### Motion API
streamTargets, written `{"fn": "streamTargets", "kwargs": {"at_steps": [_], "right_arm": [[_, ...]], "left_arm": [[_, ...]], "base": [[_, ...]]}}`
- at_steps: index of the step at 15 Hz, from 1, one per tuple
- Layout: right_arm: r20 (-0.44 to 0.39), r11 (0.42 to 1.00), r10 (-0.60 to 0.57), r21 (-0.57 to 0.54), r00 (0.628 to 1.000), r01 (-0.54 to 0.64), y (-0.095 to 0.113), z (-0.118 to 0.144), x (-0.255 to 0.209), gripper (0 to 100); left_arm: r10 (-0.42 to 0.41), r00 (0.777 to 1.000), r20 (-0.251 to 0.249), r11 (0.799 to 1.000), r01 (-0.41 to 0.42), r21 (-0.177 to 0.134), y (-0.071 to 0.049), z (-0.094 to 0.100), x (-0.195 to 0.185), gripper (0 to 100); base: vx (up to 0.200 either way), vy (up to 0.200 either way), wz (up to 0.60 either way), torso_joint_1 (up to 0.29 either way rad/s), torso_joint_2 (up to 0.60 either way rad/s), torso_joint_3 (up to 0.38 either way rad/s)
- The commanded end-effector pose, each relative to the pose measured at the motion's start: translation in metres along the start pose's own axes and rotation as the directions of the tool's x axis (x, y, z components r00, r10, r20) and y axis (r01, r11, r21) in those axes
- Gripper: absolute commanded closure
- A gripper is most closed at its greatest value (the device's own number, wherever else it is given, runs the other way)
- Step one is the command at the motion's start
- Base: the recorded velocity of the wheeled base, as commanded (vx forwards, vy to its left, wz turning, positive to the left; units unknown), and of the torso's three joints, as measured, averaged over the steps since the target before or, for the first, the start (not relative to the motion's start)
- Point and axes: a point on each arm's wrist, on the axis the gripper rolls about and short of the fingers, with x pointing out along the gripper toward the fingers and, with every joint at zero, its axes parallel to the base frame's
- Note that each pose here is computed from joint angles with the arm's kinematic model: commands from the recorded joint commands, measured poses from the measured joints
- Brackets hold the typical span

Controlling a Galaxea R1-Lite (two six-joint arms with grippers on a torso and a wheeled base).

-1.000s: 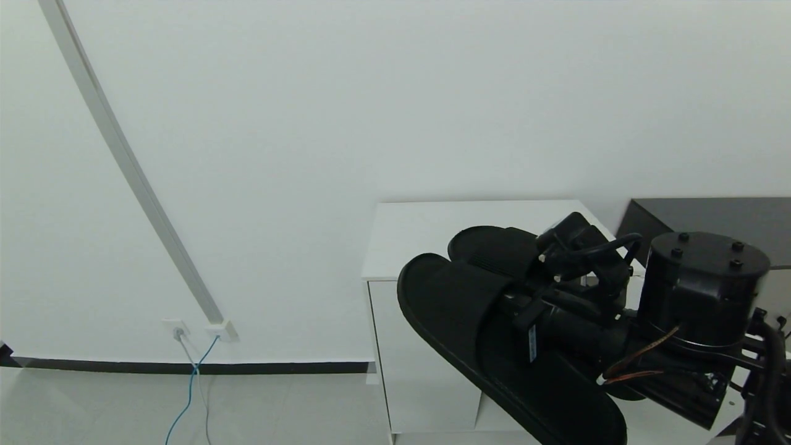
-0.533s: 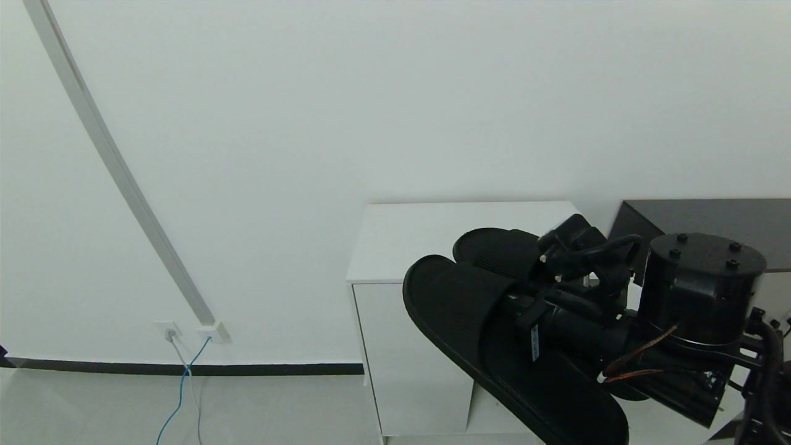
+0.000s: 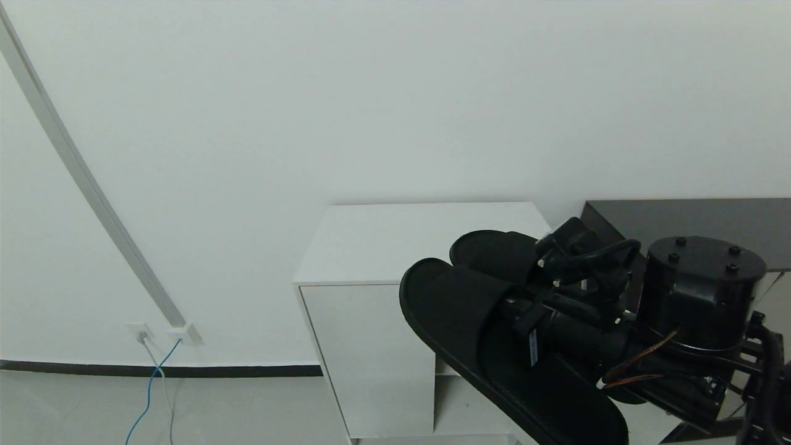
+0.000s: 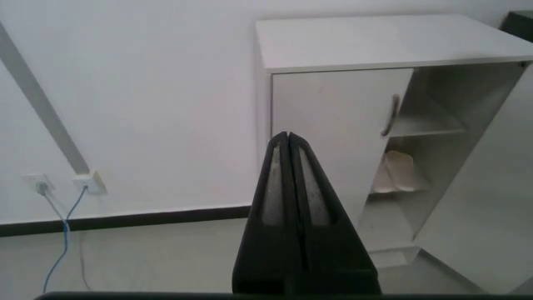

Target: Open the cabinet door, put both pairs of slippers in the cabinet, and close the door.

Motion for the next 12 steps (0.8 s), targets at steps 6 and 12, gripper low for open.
{"fn": "streamTargets", "kwargs": {"at_steps": [6,12], "right_arm": [[-0.006,1.0,0.001,-0.003,1.0,-0.001,0.0002,-0.002,-0.0014,100],[-0.032,1.0,0.004,-0.013,0.999,-0.004,0.0011,-0.0089,-0.0033,100]], "left_arm": [[0.0,1.0,0.0,1.0,0.0,-0.001,0.0,0.0,0.0,100],[0.0,1.0,0.0,1.0,0.0,-0.001,0.0,0.0,0.0,100]], "base": [[0.0,-0.1,0.0,0.001,0.0,0.0],[0.0,0.0,0.0,0.0,0.0,0.0]]}}
